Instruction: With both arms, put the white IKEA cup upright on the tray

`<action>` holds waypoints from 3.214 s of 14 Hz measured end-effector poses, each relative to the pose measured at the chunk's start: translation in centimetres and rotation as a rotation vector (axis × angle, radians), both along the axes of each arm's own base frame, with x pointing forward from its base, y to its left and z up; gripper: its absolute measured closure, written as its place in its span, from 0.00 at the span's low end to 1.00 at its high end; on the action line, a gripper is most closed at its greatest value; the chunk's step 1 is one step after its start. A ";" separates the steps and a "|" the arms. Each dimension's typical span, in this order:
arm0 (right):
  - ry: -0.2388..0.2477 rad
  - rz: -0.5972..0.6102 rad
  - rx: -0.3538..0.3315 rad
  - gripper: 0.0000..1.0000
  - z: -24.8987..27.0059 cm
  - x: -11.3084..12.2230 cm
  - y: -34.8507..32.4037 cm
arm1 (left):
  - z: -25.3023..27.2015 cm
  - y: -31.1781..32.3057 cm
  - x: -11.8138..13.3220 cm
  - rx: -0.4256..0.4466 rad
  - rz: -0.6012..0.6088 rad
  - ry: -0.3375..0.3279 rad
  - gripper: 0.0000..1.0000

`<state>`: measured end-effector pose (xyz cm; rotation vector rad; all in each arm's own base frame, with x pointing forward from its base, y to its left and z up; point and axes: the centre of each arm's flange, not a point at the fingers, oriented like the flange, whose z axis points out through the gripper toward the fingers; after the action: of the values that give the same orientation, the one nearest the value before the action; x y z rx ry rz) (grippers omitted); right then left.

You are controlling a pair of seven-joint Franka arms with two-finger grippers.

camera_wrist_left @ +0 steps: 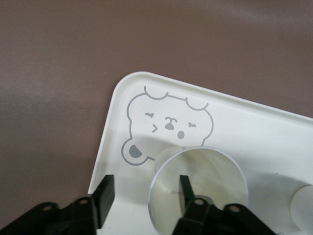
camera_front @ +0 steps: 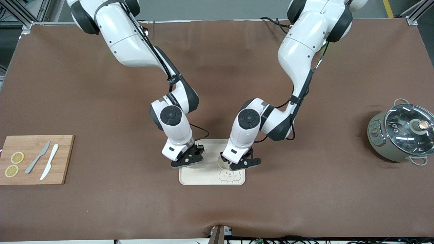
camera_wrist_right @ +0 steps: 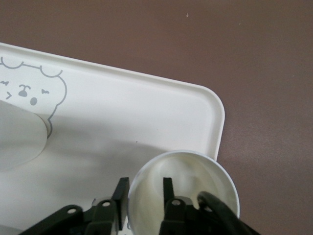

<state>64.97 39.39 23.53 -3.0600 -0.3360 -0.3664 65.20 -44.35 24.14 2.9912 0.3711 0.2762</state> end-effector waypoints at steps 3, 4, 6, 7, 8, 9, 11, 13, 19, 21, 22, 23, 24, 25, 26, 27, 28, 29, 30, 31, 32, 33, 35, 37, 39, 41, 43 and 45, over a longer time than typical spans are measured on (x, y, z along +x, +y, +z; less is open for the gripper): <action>-0.017 -0.008 0.004 0.30 0.7 0.6 -0.4 | 6.9 2.1 1.0 0.041 0.030 0.029 0.05; -0.025 -0.011 0.007 0.19 1.2 0.9 -0.5 | 9.7 3.5 1.3 0.054 0.027 0.038 0.00; -0.036 -0.025 0.012 0.00 2.4 1.7 -0.9 | 14.8 7.7 2.4 0.076 -0.038 0.052 0.00; -0.037 -0.034 0.011 0.00 3.1 2.1 -1.3 | 16.8 10.2 3.1 0.082 -0.078 0.051 0.00; -0.032 -0.045 0.008 0.00 3.7 2.6 -1.8 | 18.2 12.9 4.0 0.082 -0.110 0.049 0.00; -0.027 -0.061 0.005 0.00 4.3 3.1 -2.6 | 19.0 15.7 5.0 0.082 -0.139 0.046 0.00; -0.024 -0.099 0.002 0.00 6.1 4.4 -5.0 | 19.3 20.6 6.7 0.099 -0.212 0.042 0.00; -0.035 -0.142 0.008 0.00 9.1 5.8 -7.8 | 18.7 24.3 7.7 0.118 -0.291 0.050 0.00; -0.014 -0.284 0.000 0.00 19.4 7.2 -17.8 | 15.1 28.5 8.4 0.133 -0.332 0.095 0.00; 0.008 -0.334 -0.010 0.00 21.8 7.1 -21.3 | 15.8 29.7 8.6 0.135 -0.340 0.085 0.00; 0.020 -0.359 -0.014 0.00 22.9 7.0 -23.1 | 16.9 30.7 8.5 0.137 -0.343 0.078 0.00; 0.027 -0.382 -0.016 0.00 24.2 6.8 -24.8 | 18.4 31.9 8.2 0.140 -0.349 0.078 0.00; 0.033 -0.403 -0.017 0.00 25.4 6.5 -26.4 | 20.3 33.4 7.6 0.143 -0.351 0.085 0.00; 0.038 -0.416 -0.019 0.00 26.7 6.2 -27.8 | 22.2 34.8 6.7 0.146 -0.352 0.092 0.00; 0.042 -0.424 -0.021 0.00 28.0 5.7 -29.2 | 24.1 36.0 5.6 0.148 -0.351 0.094 0.00; 0.046 -0.427 -0.018 0.00 29.3 5.2 -30.8 | 25.6 37.2 4.3 0.150 -0.348 0.095 0.00; 0.051 -0.433 -0.004 0.00 30.6 4.6 -32.4 | 27.0 38.1 2.8 0.147 -0.349 0.095 0.00; 0.055 -0.441 0.014 0.00 31.8 3.9 -33.9 | 28.1 38.9 1.3 0.135 -0.353 0.094 0.00; 0.058 -0.446 0.024 0.00 33.0 3.2 -35.3 | 29.1 39.4 -0.2 0.126 -0.358 0.093 0.00; 0.061 -0.444 0.030 0.00 34.1 2.3 -36.3 | 30.0 39.7 -1.7 0.125 -0.358 0.093 0.00; 0.061 -0.436 0.030 0.00 35.1 1.4 -37.0 | 30.8 39.8 -3.1 0.126 -0.360 0.092 0.00; 0.066 -0.423 0.026 0.00 36.0 0.5 -37.7 | 31.5 39.6 -4.5 0.126 -0.365 0.098 0.00; 0.072 -0.404 0.020 0.00 37.2 -1.0 -39.1 | 32.6 38.8 -6.5 0.125 -0.383 0.127 0.00; 0.077 -0.380 0.015 0.00 37.9 -2.4 -40.0 | 33.0 38.1 -7.7 0.123 -0.399 0.164 0.00; 0.088 -0.366 0.010 0.00 38.1 -4.1 -40.8 | 33.0 37.9 -8.2 0.121 -0.405 0.187 0.00; 0.101 -0.351 0.005 0.00 38.0 -5.8 -41.9 | 32.9 37.9 -8.5 0.120 -0.407 0.204 0.00; 0.110 -0.338 0.002 0.00 38.0 -7.2 -42.9 | 32.8 37.4 -8.9 0.119 -0.418 0.229 0.00; 0.113 -0.316 0.000 0.00 38.1 -8.1 -43.3 | 33.0 37.0 -9.0 0.120 -0.425 0.227 0.00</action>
<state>56.90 -3.90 61.59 -3.1154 0.1548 -0.2010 56.17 -7.33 57.16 3.1228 -0.2760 -0.0863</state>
